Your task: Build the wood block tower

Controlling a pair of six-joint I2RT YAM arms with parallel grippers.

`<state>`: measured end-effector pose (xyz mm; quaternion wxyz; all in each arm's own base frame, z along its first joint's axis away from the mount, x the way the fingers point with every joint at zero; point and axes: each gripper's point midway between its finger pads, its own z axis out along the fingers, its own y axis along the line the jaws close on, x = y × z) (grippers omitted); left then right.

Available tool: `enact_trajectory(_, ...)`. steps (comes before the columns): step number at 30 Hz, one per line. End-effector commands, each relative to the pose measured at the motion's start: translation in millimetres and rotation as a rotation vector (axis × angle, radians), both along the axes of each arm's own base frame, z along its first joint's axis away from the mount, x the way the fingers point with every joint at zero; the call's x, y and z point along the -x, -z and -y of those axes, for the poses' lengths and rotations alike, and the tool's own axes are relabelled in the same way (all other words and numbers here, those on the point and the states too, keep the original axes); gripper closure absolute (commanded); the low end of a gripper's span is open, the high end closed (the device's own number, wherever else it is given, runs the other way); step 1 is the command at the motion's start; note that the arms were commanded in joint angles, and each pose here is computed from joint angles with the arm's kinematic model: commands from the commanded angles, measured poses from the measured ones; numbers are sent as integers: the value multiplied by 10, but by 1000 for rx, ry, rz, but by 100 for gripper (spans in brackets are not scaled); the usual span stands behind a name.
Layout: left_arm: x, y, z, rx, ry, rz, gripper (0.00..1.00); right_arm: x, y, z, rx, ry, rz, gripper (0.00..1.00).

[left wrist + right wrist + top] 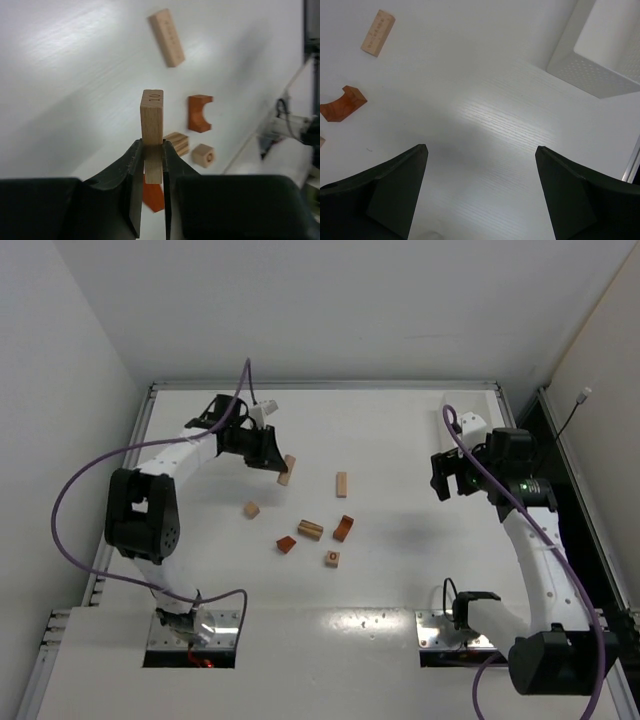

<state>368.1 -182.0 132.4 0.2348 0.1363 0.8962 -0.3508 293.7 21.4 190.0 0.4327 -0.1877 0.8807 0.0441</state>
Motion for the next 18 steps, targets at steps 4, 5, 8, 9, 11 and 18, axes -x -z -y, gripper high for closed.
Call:
enact_trajectory(4, 79, 151, 532, 310, 65, -260, 100, -118, -125, -110, -83, -15, 25, 14)
enact_trajectory(5, 65, 185, 547, 318, 64, -280, 100, -126, -95, -113, -91, -9, 12, 14)
enact_trajectory(8, -92, 283, 591, 329, 63, -291, 100, -164, -140, -83, -90, -1, 20, 14)
enact_trajectory(9, -129, 312, 594, 324, 46, -303, 100, -164, -140, -83, -90, 0, 20, 14)
enact_trajectory(11, -188, 318, 627, 309, 33, -297, 100, -185, -152, -81, -90, 0, 20, 14)
enact_trajectory(18, -475, 487, 677, 276, -135, -245, 100, -225, -182, -40, -102, 16, 28, 14)
